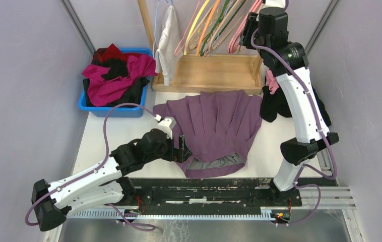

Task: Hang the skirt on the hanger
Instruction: Pick up the hanger from the clothesline.

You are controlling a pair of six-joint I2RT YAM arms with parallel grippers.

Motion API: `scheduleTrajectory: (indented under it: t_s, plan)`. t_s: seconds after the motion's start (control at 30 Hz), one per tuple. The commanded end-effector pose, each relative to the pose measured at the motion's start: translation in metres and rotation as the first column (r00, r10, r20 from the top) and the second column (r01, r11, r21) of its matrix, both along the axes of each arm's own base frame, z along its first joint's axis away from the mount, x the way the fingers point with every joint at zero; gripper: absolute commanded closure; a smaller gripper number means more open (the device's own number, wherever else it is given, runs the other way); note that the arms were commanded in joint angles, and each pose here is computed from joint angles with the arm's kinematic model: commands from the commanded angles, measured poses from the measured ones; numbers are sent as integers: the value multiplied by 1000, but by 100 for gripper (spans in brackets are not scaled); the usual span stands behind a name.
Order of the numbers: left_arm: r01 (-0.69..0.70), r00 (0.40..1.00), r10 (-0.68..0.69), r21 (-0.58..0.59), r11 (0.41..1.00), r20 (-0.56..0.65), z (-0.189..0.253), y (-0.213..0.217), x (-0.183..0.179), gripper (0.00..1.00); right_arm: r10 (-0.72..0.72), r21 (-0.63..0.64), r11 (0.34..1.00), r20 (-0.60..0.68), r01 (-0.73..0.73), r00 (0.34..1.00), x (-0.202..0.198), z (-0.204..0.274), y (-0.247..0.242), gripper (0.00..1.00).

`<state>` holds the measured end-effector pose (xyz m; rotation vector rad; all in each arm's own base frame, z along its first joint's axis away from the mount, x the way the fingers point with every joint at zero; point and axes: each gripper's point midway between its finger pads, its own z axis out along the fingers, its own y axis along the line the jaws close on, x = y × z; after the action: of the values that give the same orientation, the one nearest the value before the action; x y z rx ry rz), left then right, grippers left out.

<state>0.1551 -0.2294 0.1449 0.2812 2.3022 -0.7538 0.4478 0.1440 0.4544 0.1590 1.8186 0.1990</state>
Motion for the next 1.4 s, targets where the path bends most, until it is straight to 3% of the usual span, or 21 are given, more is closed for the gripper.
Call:
scheduleTrajectory:
  t_s: [0.0,0.6,0.7,0.83,0.87,1.37]
  plan:
    - [11,997,-9,-27,1000,73,18,-3,7,1,-21,59,998,70,17,997,7,27,-15,54]
    - [16,996,-14,-21,1000,87,22,-5,10,1,-115,2,993,7,115,993,7,-2,-54,65]
    - [17,996,-15,-19,1000,86,21,-5,10,1,-125,-8,992,15,125,992,4,2,-60,74]
    - [17,996,-15,-16,1000,86,21,-5,10,1,-102,-22,994,45,103,994,0,15,-60,97]
    - [16,996,-15,-13,1000,86,20,-5,10,1,-90,-27,995,55,92,994,-1,19,-59,99]
    - [16,995,-14,-22,1000,96,22,-6,11,1,48,30,998,161,-53,986,-36,69,-43,99]
